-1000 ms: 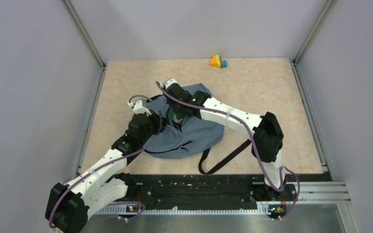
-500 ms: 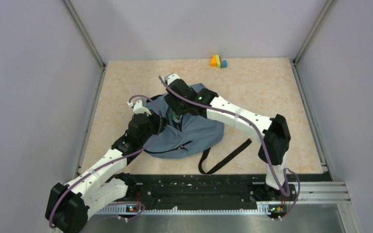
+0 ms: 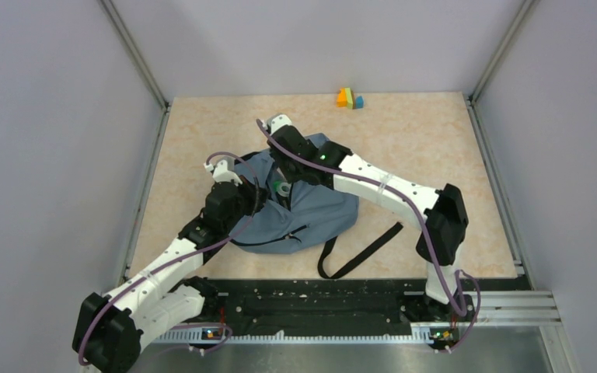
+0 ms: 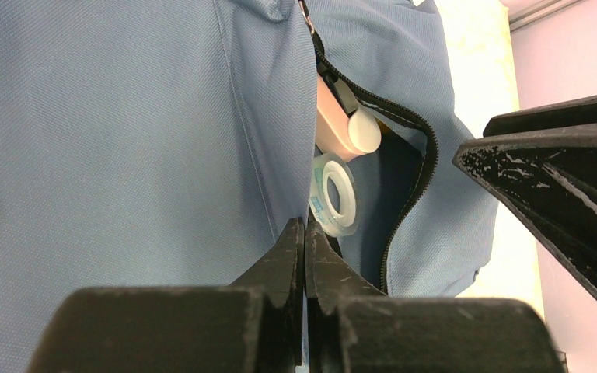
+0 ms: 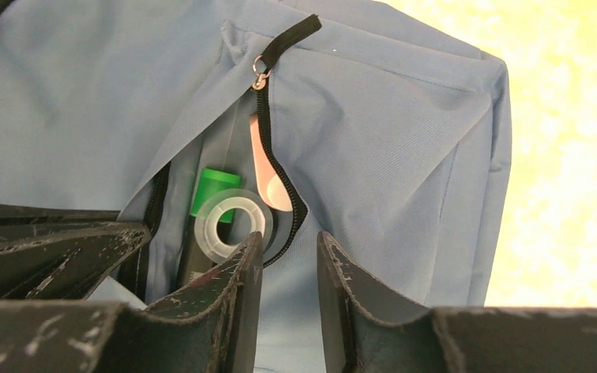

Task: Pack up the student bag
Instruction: Place the stationery in the student bag.

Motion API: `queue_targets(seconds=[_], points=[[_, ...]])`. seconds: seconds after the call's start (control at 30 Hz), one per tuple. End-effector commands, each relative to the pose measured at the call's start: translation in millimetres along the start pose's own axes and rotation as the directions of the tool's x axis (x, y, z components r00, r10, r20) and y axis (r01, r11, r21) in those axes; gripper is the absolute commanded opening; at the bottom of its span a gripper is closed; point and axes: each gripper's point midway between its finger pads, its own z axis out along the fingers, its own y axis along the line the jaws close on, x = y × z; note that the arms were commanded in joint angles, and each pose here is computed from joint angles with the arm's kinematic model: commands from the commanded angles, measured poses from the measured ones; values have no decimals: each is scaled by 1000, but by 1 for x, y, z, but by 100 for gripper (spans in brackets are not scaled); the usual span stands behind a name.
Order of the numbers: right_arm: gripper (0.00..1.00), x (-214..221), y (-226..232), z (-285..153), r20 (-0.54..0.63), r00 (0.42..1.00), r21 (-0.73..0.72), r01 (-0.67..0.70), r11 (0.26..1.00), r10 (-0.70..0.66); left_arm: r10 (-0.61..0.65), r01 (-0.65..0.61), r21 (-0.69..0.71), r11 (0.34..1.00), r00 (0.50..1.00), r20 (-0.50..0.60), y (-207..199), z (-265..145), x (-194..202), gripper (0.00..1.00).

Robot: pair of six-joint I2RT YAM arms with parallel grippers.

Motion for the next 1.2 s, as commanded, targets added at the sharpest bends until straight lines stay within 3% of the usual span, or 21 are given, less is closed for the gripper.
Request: queue_targets(seconds=[0.0, 0.27, 0.37, 0.7, 0.9, 1.07, 1.17], points=[[29, -1, -1, 10, 15, 1000, 49, 20, 999, -21, -14, 8, 61, 998, 995, 94, -20, -2, -29, 0], [26, 9, 6, 26, -20, 999, 41, 40, 998, -39, -15, 9, 62, 998, 995, 95, -21, -3, -30, 0], [0, 7, 10, 26, -16, 999, 23, 32, 999, -31, -13, 7, 62, 998, 995, 96, -21, -3, -30, 0], [0, 5, 88, 12, -20, 997, -360, -77, 930, 75, -10, 5, 54, 999, 995, 99, -18, -3, -30, 0], [0, 27, 87, 31, -80, 995, -321, -75, 944, 51, -12, 8, 51, 999, 995, 94, -17, -3, -28, 0], [0, 4, 77, 17, -21, 998, -297, -60, 953, 57, -14, 10, 52, 999, 996, 92, -16, -3, -27, 0], [18, -16, 63, 6, 25, 998, -267, -50, 962, 59, -13, 8, 52, 999, 995, 96, -16, -5, -29, 0]])
